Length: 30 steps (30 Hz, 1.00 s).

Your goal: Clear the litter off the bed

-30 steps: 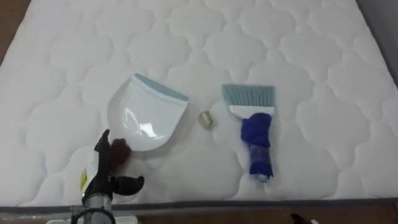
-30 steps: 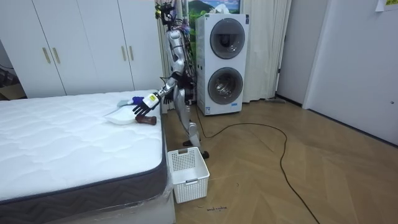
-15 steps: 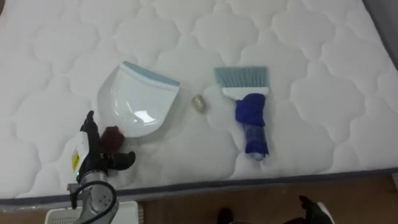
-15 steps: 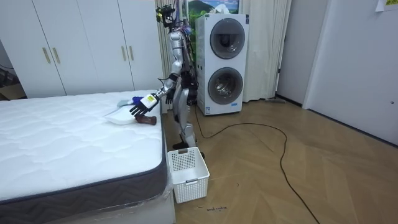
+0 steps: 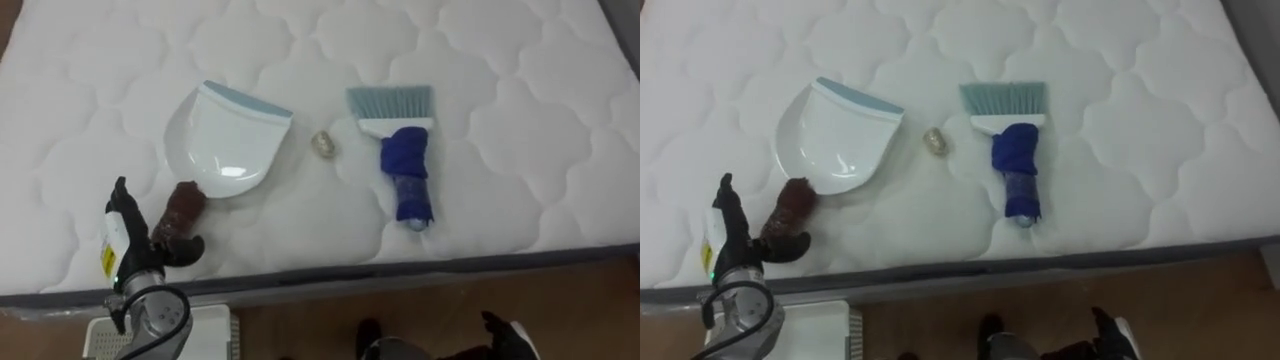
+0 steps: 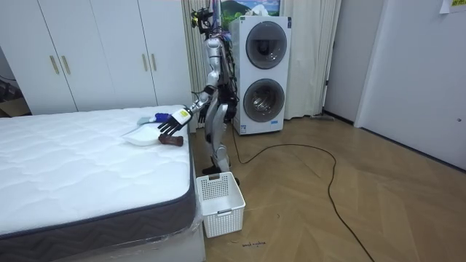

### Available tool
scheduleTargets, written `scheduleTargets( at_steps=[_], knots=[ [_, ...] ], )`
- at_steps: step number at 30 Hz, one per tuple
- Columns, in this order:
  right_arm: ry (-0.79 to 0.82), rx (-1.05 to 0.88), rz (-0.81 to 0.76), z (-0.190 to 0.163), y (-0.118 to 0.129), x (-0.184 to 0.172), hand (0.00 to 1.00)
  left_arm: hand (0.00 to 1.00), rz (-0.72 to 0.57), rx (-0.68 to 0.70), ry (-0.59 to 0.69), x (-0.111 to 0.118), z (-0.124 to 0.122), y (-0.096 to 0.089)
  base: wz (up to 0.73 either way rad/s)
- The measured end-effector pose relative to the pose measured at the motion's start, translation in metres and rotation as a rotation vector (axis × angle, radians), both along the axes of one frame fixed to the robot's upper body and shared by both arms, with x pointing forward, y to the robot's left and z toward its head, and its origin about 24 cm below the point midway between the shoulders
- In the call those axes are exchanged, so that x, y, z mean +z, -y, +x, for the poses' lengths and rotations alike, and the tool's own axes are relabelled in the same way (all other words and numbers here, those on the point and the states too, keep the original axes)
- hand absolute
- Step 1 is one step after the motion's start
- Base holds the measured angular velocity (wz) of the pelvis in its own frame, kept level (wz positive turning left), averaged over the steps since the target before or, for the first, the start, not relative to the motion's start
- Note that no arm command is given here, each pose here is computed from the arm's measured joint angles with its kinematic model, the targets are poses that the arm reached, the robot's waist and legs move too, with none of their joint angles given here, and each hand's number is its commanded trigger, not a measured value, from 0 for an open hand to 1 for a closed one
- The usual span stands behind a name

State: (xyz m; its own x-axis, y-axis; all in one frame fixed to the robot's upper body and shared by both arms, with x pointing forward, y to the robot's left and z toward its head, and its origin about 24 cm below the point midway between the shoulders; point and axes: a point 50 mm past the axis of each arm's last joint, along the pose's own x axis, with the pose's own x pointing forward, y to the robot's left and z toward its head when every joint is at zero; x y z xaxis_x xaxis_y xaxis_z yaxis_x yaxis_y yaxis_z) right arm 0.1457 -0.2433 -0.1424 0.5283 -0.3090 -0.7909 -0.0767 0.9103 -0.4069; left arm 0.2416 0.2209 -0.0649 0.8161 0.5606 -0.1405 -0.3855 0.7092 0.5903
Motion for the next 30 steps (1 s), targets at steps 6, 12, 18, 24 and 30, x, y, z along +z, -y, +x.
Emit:
scheduleTargets(
  at_steps=[6, 12, 18, 24, 30],
  knots=[
    [0.002, 0.006, 0.001, 0.001, -0.001, 0.000, 0.00, 0.00, 0.000, 0.001, 0.008, 0.001, 0.002, 0.001, 0.01],
    [0.005, 0.016, 0.000, 0.002, -0.002, 0.000, 0.00, 0.00, 0.001, 0.002, 0.006, 0.002, 0.004, 0.001, -0.01],
    [0.002, 0.019, 0.002, 0.000, -0.003, 0.000, 0.00, 0.00, -0.013, 0.008, 0.011, 0.004, 0.009, 0.001, 0.00],
    [0.016, 0.006, 0.018, -0.001, -0.006, -0.001, 0.00, 0.00, -0.093, 0.085, 0.031, 0.006, 0.012, -0.005, 0.01],
    [0.031, 0.018, 0.004, 0.003, -0.008, 0.001, 0.00, 0.00, -0.111, 0.114, 0.031, 0.008, 0.015, -0.009, -0.01]
  ],
)
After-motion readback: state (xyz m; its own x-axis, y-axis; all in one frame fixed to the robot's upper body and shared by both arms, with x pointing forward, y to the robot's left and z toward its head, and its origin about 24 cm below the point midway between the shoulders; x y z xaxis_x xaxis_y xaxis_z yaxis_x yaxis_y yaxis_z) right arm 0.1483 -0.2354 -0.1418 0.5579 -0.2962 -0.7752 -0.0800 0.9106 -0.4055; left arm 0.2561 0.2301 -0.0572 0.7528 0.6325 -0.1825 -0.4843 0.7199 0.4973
